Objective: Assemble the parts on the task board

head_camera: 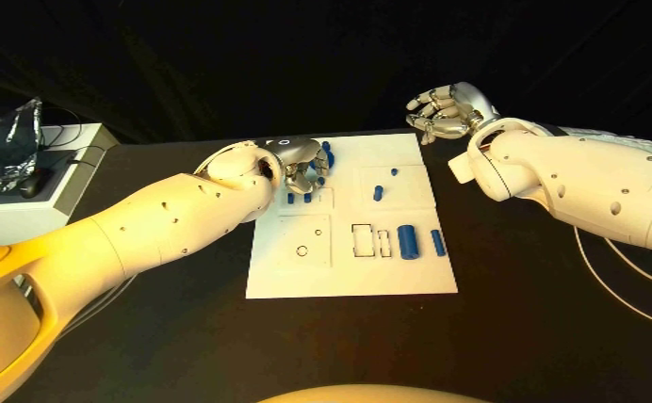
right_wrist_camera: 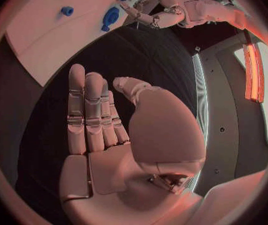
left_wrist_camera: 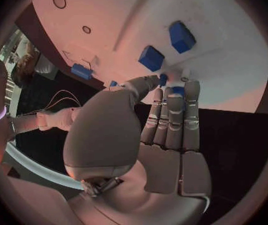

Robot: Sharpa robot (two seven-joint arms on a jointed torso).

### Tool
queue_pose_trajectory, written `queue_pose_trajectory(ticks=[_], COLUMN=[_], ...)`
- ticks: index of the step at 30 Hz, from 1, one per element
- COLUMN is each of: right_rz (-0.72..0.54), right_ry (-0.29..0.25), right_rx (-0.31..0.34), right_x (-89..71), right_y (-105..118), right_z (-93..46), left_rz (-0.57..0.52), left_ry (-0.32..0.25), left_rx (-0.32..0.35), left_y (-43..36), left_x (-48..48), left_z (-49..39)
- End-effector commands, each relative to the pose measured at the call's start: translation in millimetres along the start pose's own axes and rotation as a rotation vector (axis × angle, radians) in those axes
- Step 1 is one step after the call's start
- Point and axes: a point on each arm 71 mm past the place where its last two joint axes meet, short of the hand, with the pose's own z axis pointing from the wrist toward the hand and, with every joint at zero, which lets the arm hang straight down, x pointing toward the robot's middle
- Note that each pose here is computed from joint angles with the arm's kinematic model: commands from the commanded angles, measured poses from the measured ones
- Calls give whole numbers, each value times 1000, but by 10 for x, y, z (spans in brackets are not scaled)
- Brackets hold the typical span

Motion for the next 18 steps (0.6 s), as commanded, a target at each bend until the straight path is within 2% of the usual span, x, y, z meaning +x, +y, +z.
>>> queue_pose_trajectory(ticks=[1,18], right_rz=[-8,-6], right_ry=[4,7], right_rx=[-19,-22], right_x=[11,26], right_y=[21,31], right_z=[0,3], left_rz=[7,5], left_ry=[18,38], left_rx=[-3,-8], left_y=[-15,-21], left_x=[7,44], left_z=[21,65])
